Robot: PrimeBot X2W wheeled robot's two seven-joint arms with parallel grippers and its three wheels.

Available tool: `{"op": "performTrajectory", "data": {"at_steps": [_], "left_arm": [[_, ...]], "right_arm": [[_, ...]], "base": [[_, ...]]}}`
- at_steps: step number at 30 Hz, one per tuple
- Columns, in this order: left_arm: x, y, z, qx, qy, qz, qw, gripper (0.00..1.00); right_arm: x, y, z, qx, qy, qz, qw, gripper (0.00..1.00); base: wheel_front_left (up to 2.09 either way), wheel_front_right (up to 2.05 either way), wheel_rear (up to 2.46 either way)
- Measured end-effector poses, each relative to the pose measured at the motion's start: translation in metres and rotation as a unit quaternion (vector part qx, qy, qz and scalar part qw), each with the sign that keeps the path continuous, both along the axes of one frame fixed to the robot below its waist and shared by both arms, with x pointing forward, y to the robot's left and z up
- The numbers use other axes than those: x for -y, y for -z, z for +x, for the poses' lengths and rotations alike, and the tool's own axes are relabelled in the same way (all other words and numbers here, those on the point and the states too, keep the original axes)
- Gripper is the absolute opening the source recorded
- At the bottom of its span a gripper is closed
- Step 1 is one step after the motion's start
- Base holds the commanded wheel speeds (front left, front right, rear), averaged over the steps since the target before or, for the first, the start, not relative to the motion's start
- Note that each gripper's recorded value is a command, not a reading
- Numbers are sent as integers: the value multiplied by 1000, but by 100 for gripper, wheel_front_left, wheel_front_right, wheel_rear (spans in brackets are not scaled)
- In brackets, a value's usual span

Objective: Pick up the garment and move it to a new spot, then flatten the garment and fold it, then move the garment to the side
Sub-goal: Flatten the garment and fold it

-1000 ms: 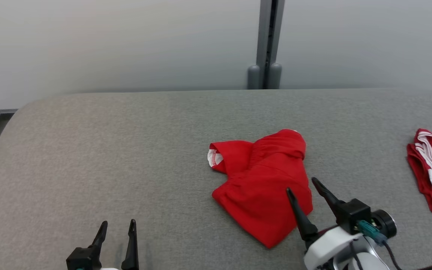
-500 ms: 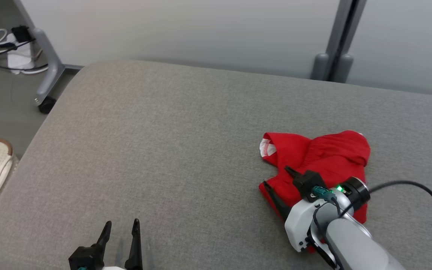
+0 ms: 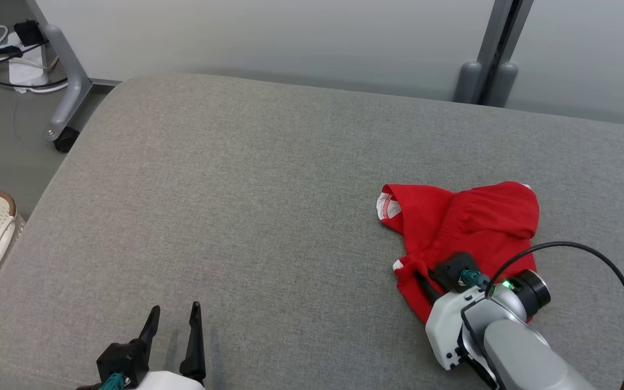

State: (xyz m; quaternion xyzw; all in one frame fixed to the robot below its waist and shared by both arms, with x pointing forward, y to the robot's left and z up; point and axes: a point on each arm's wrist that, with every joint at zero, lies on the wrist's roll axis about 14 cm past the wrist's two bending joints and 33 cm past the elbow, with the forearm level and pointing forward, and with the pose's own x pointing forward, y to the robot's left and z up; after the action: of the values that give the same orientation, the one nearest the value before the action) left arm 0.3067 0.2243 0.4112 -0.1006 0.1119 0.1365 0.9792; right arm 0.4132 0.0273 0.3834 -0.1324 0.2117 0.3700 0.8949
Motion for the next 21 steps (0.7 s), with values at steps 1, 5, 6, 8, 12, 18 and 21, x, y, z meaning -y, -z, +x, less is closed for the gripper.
{"op": "performTrajectory", "data": {"at_steps": [1,5,6,8,12,18,21], "left_arm": [[0,0,0,0,0,1,1000,100],[2,-4,3,8,9,4,1000,100],[4,-5,3,11,12,3,1000,100],[7,-7,3,14,18,5,1000,100],[15,-7,1,15,36,5,999,100],[20,-5,-6,14,47,8,999,100],[22,-5,-6,14,51,7,999,100]], "right_arm": [[2,-2,2,5,4,4,1000,0],[1,-29,15,47,17,48,998,0],[-3,-40,17,60,15,64,996,0],[-16,-68,22,87,12,106,990,0],[-62,-155,14,141,-34,238,960,0],[-62,-320,8,267,-56,412,869,0],[-28,-321,25,282,-1,419,863,0]], "base": [[0,0,0],[0,0,0],[0,0,0],[0,0,0],[0,0,0],[0,0,0],[0,0,0]]}}
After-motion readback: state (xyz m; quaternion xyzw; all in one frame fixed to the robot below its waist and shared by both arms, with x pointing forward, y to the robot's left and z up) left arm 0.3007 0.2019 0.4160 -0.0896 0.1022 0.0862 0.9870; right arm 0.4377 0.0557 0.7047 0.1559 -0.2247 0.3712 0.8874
